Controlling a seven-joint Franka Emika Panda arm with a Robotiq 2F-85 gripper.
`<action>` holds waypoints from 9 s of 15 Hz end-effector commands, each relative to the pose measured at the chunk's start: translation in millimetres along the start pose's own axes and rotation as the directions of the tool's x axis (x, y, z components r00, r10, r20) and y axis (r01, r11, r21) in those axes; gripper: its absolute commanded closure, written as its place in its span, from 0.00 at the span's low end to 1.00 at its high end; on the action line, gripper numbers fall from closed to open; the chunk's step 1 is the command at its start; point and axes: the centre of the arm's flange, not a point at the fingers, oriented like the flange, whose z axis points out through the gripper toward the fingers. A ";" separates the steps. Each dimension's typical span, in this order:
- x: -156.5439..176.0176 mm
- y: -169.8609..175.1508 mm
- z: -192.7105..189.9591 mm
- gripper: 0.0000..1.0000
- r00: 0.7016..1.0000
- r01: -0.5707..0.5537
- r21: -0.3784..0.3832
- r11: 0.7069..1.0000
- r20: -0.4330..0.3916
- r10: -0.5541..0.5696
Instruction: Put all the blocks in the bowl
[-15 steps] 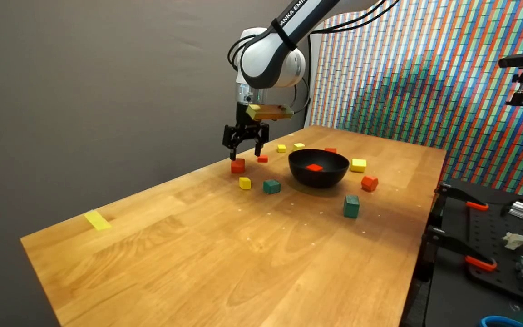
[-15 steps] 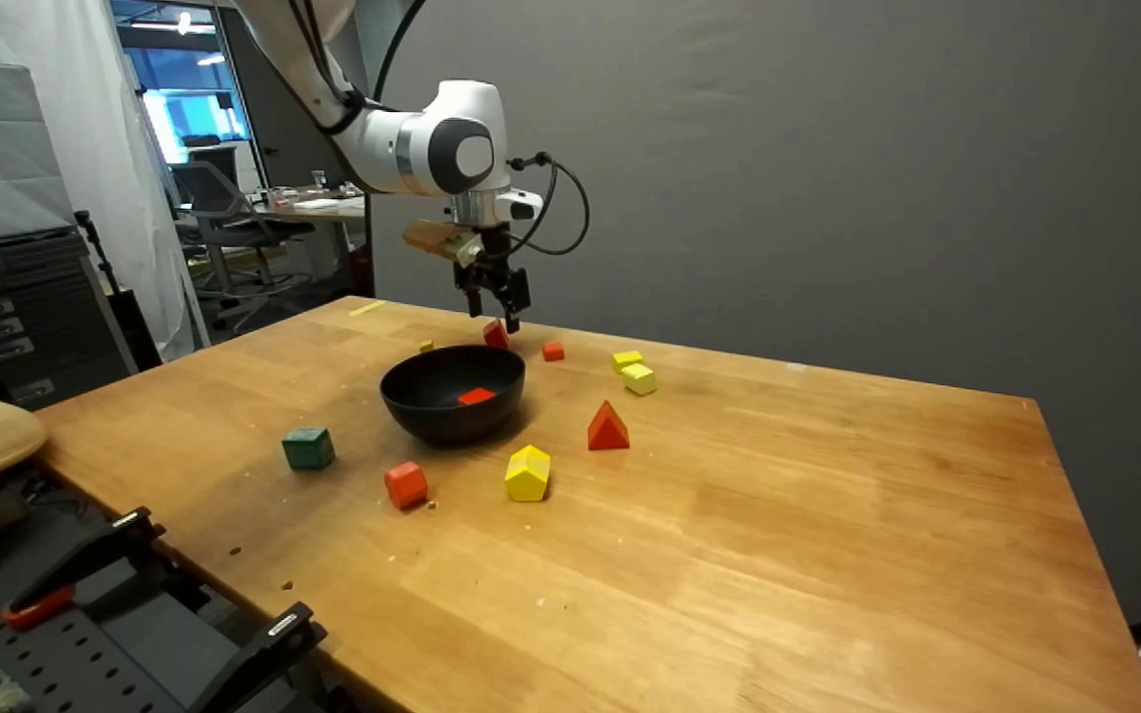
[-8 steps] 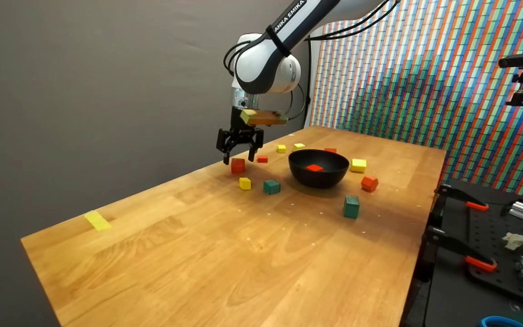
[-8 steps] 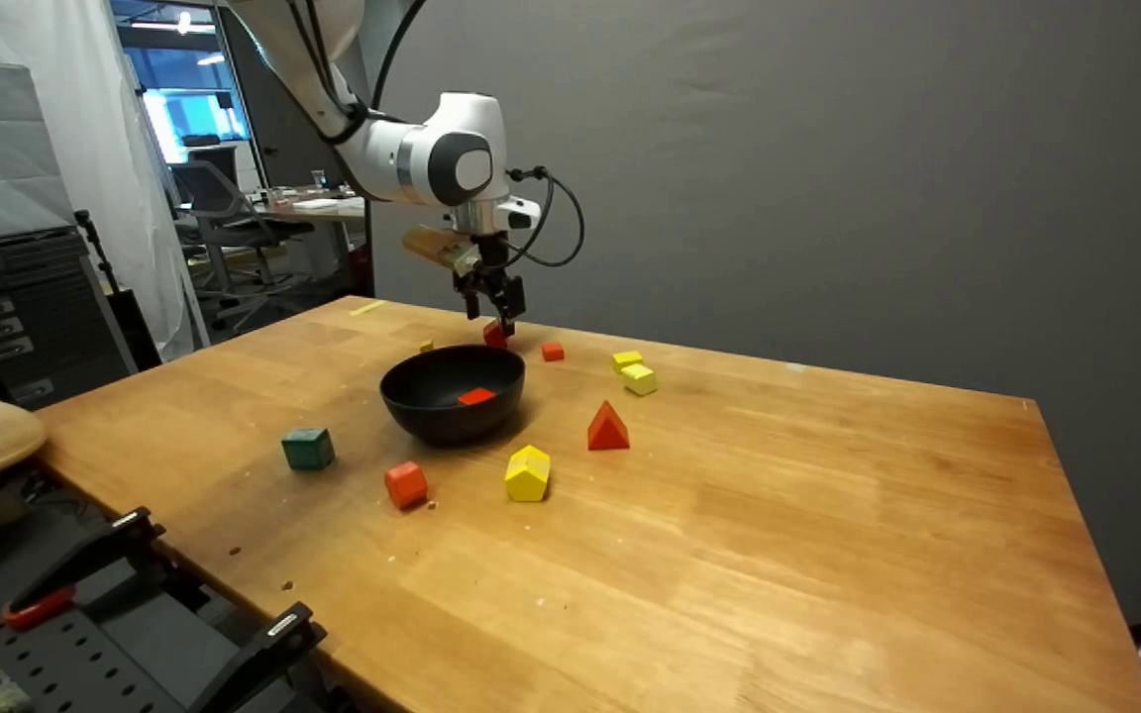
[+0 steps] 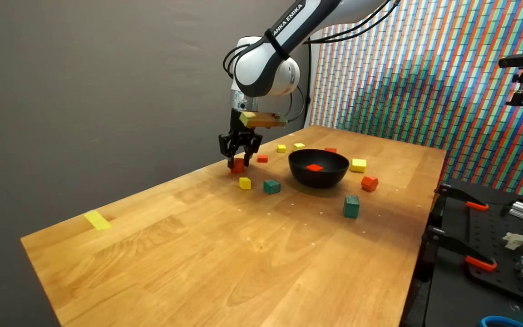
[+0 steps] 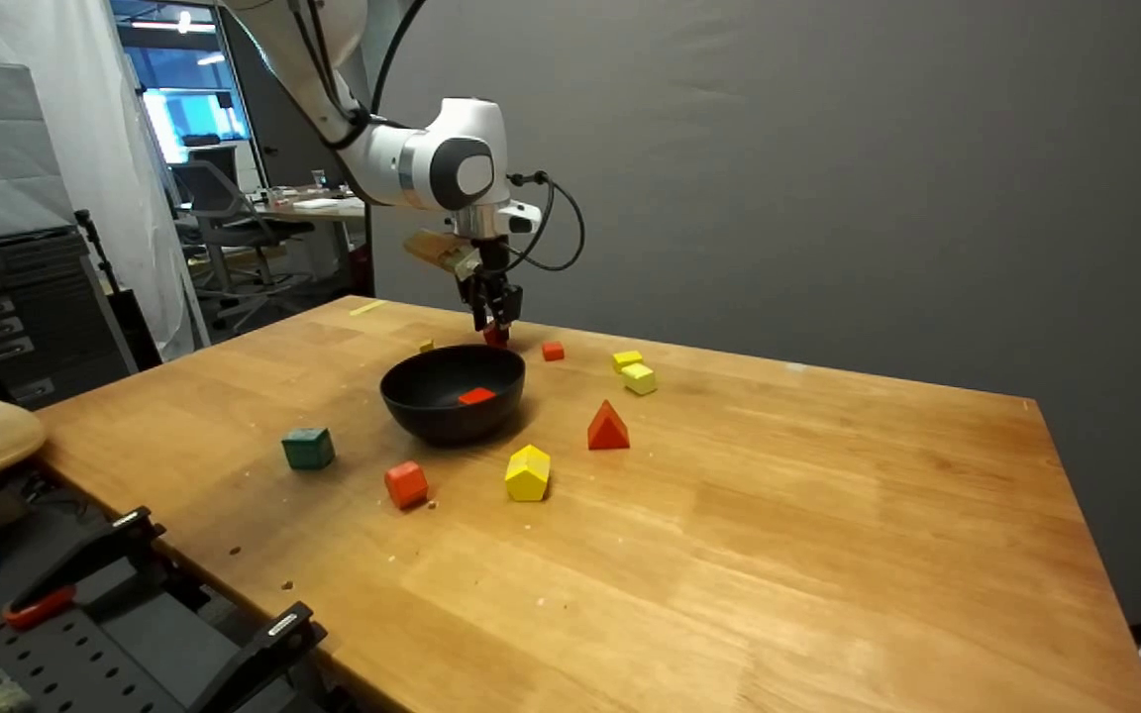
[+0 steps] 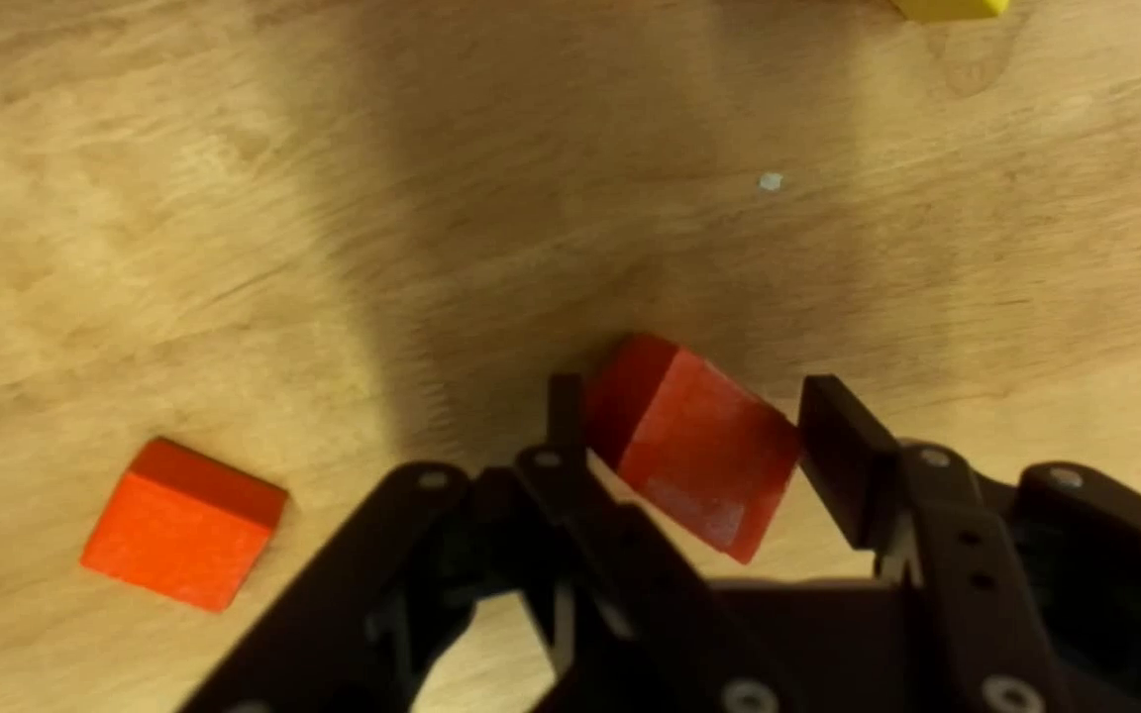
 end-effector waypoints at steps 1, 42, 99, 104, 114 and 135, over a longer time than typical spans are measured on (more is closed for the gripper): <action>-3.2 -4.1 -22.9 0.69 1.000 0.011 -0.002 1.000 -0.025 -0.011; -199.3 19.9 -152.3 0.00 0.892 0.394 0.053 0.918 -0.261 -0.368; -173.7 79.8 -118.4 0.86 0.993 -0.065 -0.422 0.904 -0.116 0.018; -183.1 82.8 -77.7 0.37 0.995 -0.085 -0.312 0.946 -0.074 0.065; -181.0 11.5 -112.7 0.00 0.987 0.025 -0.287 0.957 -0.143 -0.068; -84.1 -61.7 11.6 0.74 0.976 0.213 -0.111 0.971 -0.024 -0.217</action>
